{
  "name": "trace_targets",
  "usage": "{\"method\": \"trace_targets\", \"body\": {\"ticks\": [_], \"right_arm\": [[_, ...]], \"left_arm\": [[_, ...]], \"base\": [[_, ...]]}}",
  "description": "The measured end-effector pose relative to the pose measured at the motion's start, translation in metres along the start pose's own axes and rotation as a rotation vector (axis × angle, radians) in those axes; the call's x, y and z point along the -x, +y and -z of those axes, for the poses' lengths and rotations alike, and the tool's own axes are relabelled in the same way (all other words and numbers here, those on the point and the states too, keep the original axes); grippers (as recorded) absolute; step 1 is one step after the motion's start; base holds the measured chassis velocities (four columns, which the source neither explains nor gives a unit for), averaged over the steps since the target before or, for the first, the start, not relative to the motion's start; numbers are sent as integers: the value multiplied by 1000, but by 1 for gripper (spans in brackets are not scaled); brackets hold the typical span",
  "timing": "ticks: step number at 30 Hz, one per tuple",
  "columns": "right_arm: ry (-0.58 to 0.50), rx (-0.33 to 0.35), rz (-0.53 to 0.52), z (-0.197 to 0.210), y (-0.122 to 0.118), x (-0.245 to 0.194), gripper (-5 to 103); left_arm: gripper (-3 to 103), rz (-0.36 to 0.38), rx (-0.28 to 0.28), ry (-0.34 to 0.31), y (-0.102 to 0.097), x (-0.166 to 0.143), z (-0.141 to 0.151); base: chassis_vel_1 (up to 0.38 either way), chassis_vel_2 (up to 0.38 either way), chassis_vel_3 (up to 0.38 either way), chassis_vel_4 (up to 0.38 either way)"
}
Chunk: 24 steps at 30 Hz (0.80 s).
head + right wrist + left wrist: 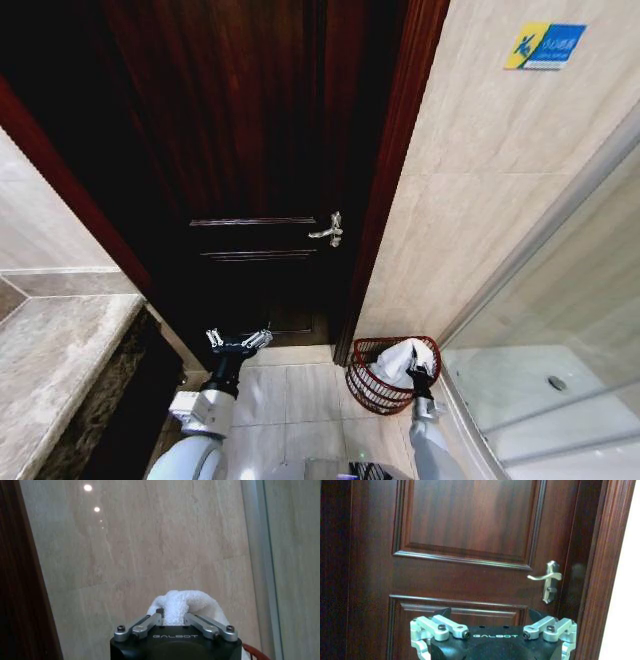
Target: Discard the used towel into the hamper.
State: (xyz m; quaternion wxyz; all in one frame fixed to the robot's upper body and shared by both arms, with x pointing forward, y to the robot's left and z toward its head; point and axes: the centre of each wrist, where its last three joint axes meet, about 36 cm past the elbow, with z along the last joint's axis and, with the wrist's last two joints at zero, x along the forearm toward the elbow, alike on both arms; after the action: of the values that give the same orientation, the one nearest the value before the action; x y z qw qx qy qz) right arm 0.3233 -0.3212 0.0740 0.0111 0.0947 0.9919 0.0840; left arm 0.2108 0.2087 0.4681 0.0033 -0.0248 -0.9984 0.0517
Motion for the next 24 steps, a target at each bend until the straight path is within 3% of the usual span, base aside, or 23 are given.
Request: {"method": "trace_targets", "body": {"ticks": [24], "right_arm": [[102,-51,38,-14,-14,-2,6]], "left_arm": [[100,0,0,0,0,0,0]], "base": [[0,0,0,0]]}}
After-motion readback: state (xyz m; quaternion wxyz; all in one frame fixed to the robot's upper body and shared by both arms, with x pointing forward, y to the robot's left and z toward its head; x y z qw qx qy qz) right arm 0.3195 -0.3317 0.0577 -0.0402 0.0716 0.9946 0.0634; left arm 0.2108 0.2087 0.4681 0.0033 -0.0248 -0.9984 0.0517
